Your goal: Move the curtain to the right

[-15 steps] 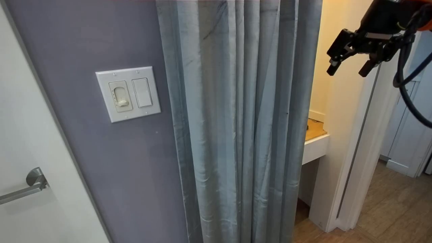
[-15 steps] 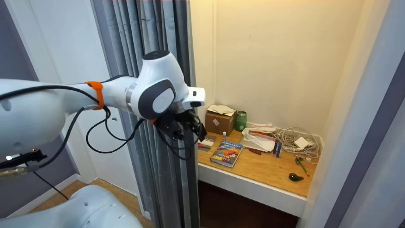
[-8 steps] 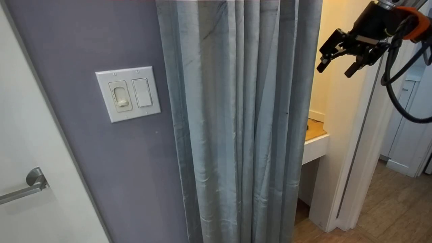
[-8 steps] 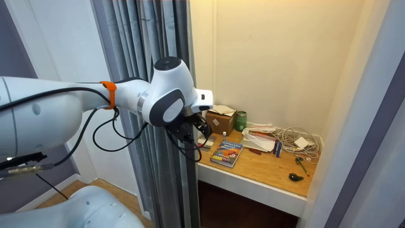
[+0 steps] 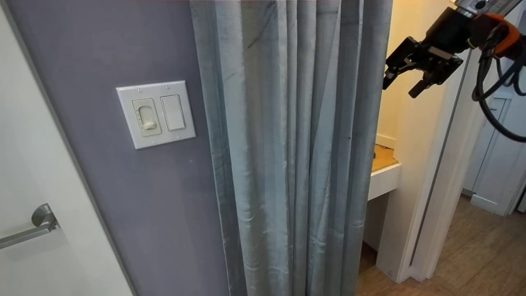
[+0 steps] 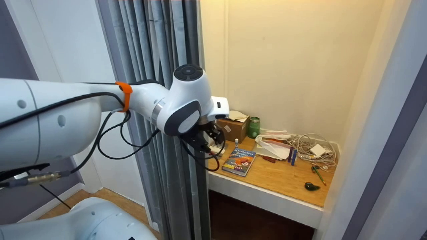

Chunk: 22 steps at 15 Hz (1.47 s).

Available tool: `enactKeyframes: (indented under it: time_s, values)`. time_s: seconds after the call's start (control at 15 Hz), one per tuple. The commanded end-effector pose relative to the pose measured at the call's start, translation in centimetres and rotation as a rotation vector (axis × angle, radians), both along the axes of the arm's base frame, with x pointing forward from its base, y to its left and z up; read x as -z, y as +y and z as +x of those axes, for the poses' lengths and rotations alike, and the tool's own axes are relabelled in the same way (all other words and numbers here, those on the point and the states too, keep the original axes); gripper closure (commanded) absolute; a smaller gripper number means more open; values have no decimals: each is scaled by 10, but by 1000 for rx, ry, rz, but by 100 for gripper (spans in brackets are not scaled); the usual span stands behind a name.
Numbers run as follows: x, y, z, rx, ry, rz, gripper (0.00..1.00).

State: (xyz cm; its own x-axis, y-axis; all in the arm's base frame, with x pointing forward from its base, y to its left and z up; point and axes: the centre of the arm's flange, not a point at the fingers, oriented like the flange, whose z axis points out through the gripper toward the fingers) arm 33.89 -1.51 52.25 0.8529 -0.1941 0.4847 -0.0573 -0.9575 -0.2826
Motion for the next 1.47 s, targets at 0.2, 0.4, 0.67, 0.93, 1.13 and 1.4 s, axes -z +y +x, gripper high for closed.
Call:
enactKeyframes:
  time_s: [0.2, 0.4, 0.67, 0.93, 1.13, 1.4]
  values:
    - [0, 12, 21, -78, -81, 36, 0]
    - [3, 21, 30, -102, -93, 32, 25]
    - [4, 28, 39, -121, -129, 29, 52]
    - [-10, 25, 48, -109, -179, -12, 79]
    - [-18, 5, 55, -36, -212, -40, 99]
    - [-19, -31, 67, 72, -233, -80, 100]
